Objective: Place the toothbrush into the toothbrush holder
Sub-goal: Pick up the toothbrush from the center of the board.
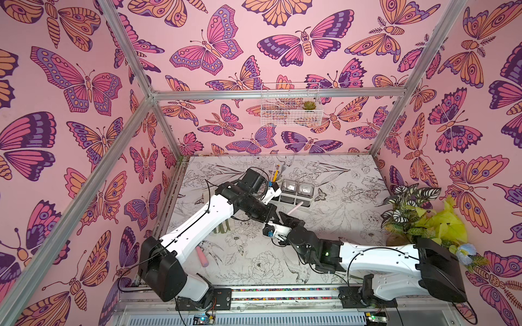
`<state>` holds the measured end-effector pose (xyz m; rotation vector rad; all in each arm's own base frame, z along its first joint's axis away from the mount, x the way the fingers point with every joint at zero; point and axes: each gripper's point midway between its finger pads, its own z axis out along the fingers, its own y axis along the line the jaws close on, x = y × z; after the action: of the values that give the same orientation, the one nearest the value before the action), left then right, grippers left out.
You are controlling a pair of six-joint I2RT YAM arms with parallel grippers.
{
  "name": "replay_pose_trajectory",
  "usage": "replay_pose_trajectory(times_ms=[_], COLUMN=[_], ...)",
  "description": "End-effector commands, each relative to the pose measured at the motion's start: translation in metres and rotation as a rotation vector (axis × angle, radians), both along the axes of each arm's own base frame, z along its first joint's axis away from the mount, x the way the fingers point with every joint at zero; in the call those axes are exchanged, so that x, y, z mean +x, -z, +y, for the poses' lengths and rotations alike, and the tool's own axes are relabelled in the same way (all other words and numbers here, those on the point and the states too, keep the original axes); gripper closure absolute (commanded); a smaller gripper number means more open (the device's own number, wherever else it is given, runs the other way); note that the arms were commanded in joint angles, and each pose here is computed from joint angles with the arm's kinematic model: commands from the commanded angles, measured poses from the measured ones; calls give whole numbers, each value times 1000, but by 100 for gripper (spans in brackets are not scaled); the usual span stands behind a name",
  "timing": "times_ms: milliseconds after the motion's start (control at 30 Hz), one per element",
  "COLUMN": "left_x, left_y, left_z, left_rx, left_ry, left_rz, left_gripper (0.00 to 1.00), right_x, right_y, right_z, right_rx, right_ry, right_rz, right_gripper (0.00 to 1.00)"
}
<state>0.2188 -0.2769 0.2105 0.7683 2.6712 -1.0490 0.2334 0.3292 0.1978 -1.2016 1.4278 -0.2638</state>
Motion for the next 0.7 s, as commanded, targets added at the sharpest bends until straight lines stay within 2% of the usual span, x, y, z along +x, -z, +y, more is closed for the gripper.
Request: replay_pose_trajectory(times_ms=[0, 133, 200, 300, 400, 667], left_x=[-8, -10, -11, -12, -14, -15], left_y=[0, -2, -3, -5, -6, -3], left_z=[5, 5, 5, 4, 3, 4], left_rx=[14, 6, -1, -9, -20, -13], left_ry=[13, 16, 17, 19, 26, 26], left_rz=[-10, -6, -3, 4, 9, 18], left_gripper=[100, 100, 100, 100, 100, 100], right_x=[7, 8, 8, 8, 8, 10], right_y=[-10, -11, -11, -11, -9, -12], right_z=[1, 1, 2, 3, 5, 3], right_rx=[17, 18, 14, 5, -5, 7], right_ry=[41, 42, 39, 37, 33, 48], right_rz=[-22, -26, -27, -26, -24, -39], right_gripper=[59, 60, 65, 79, 100, 100])
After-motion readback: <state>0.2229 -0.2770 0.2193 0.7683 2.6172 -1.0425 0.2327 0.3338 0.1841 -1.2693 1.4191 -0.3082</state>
